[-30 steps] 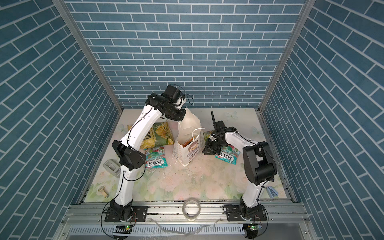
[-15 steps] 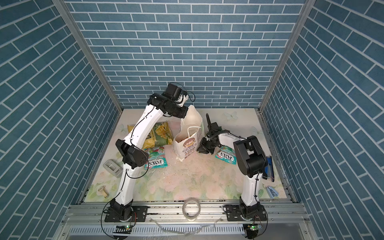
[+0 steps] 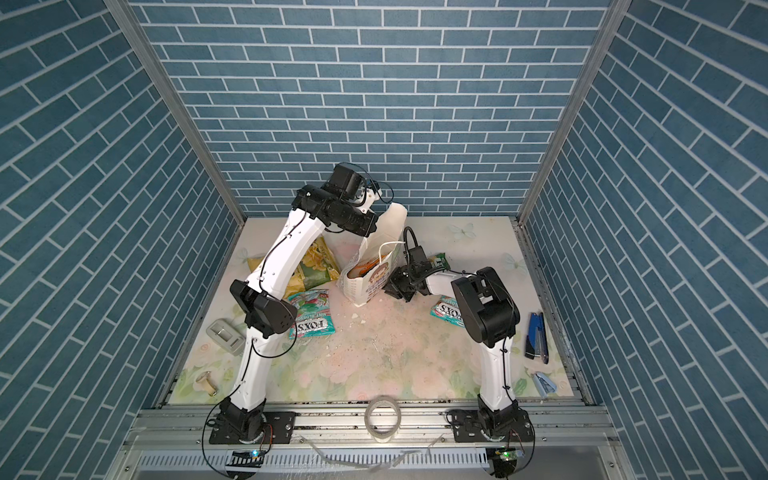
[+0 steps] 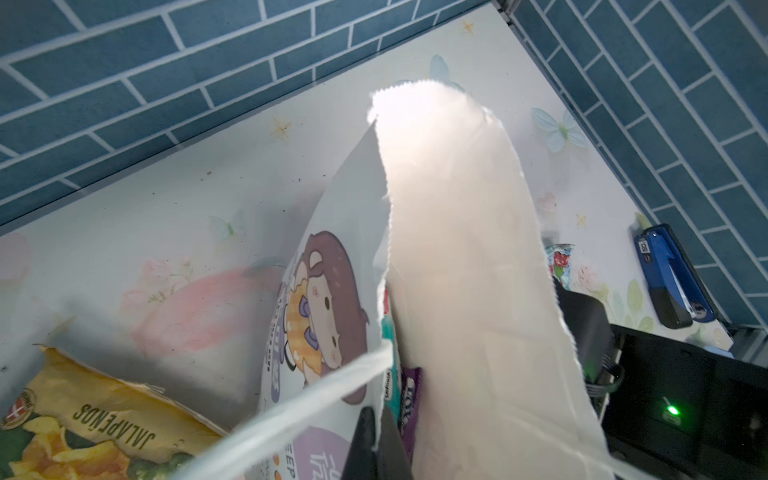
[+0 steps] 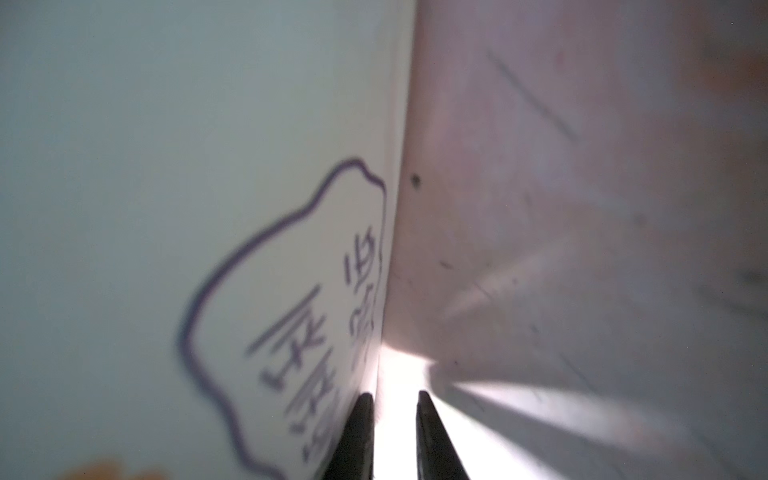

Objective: Take the snacks out of the paper bag

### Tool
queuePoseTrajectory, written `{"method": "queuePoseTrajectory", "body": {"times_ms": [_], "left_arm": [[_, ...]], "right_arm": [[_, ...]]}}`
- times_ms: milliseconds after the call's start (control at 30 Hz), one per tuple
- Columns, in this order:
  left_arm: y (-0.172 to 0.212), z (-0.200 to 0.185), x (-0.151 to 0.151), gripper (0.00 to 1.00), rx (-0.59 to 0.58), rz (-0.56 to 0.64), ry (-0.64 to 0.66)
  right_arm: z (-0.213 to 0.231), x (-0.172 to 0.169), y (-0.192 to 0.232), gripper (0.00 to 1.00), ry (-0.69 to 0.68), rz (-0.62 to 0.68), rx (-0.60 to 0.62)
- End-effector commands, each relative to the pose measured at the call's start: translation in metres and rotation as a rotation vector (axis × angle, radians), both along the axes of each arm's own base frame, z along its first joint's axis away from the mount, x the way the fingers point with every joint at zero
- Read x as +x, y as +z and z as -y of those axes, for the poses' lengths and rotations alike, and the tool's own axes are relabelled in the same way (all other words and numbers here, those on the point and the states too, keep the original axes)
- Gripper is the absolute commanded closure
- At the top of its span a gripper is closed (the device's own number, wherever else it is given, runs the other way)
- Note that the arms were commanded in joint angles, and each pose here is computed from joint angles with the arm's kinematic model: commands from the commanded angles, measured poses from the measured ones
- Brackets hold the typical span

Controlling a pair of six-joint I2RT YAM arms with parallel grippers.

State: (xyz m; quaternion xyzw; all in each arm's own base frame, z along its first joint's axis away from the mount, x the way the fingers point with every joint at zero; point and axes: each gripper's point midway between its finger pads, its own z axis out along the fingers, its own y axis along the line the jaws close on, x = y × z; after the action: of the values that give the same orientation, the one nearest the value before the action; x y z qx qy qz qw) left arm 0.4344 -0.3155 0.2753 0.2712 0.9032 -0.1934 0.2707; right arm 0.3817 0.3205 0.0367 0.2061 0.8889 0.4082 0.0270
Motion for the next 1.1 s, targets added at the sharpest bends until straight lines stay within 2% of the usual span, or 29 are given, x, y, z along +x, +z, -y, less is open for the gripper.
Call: {"method": "queuePoseTrajectory", "body": {"times_ms": [0, 133, 267, 500, 733, 900, 1067], "left_arm": [[0.008, 0.020, -0.050, 1.00, 0.035, -0.008, -0.156], [-0.004, 0.017, -0.061, 1.00, 0.124, -0.010, -0.170], [-0.002, 0.013, -0.060, 1.00, 0.137, 0.021, -0.161], [-0.009, 0.018, -0.068, 1.00, 0.173, 0.031, -0.170], [-0.013, 0.041, -0.087, 1.00, 0.184, 0.050, -0.190], [-0.017, 0.055, -0.106, 1.00, 0.202, 0.049, -0.198], [-0.035, 0.068, -0.131, 1.00, 0.238, 0.034, -0.213]], "right_arm": [[-0.003, 0.006, 0.005, 0.79, -0.035, 0.025, 0.028], [0.014, -0.029, 0.022, 0.77, 0.069, 0.033, -0.022], [0.047, -0.071, 0.030, 0.76, 0.164, 0.031, -0.132], [0.132, -0.120, 0.059, 0.76, 0.179, 0.064, -0.338], [0.212, -0.115, 0.124, 0.75, 0.030, 0.246, -0.501], [0.201, -0.100, 0.166, 0.73, 0.064, 0.344, -0.405], [0.197, -0.095, 0.175, 0.70, 0.087, 0.377, -0.386]]}}
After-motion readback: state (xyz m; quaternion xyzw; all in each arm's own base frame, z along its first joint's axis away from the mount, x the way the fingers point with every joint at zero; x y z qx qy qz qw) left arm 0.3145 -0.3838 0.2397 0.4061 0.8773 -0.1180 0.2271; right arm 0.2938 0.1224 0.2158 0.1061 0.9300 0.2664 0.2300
